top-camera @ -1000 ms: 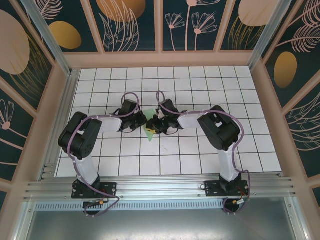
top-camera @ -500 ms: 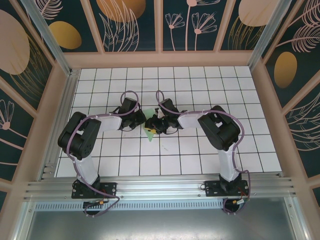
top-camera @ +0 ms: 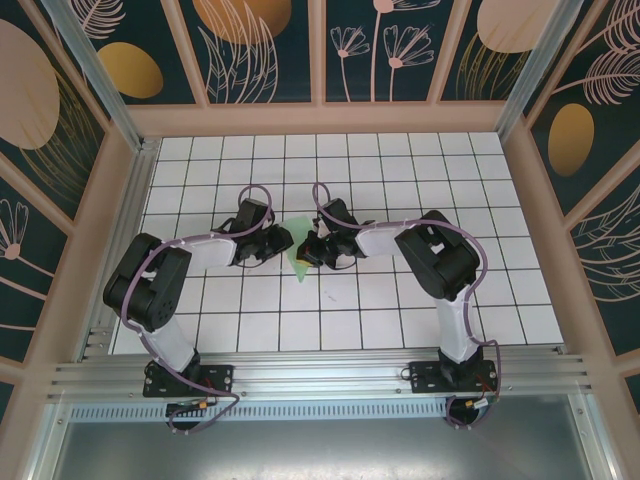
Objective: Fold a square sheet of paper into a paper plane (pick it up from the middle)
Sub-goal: Third fold the triangle at the center of the table.
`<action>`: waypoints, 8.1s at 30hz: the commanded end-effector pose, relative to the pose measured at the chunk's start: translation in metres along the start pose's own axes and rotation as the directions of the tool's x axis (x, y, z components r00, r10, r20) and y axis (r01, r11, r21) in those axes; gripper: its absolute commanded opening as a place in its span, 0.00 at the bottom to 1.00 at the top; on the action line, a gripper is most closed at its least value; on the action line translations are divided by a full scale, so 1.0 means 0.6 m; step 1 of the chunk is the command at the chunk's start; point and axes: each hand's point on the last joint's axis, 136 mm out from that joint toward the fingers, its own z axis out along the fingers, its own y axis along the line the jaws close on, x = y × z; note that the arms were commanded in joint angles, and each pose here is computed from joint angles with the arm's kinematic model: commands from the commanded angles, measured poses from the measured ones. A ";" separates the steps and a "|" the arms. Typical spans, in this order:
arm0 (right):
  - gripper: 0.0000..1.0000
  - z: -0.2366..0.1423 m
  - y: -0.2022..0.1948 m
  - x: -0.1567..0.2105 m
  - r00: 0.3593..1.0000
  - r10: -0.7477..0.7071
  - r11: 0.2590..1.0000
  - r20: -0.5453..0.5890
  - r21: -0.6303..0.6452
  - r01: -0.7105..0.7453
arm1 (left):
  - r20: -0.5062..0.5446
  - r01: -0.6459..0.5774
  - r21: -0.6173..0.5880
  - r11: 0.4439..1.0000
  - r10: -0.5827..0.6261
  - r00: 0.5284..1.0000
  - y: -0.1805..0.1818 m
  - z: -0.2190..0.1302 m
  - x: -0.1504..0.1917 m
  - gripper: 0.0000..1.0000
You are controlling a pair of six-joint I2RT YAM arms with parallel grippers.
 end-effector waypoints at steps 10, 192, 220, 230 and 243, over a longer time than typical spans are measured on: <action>0.04 0.011 -0.060 0.006 0.998 0.061 0.994 -0.010 0.089 -0.060 | -0.067 -0.017 0.020 1.000 0.018 0.998 0.006 -0.009 0.028 0.22; 0.02 -0.006 -0.036 -0.031 0.989 -0.148 0.987 -0.026 0.060 0.149 | -0.112 0.102 -0.167 0.981 -0.122 0.986 0.116 -0.009 0.188 0.00; 0.02 0.004 -0.030 -0.004 0.985 -0.163 0.984 -0.060 0.056 0.166 | -0.015 0.052 -0.006 0.999 -0.052 0.999 0.002 -0.002 0.108 0.10; 0.02 0.001 -0.030 -0.020 0.981 -0.188 0.980 -0.052 0.061 0.191 | -0.047 0.049 -0.180 0.982 -0.059 0.997 0.078 0.000 0.135 0.04; 0.03 -0.019 -0.043 -0.139 0.957 -0.286 0.957 0.052 0.060 0.283 | -0.120 0.034 -0.220 0.975 -0.062 0.991 0.118 -0.004 0.177 0.00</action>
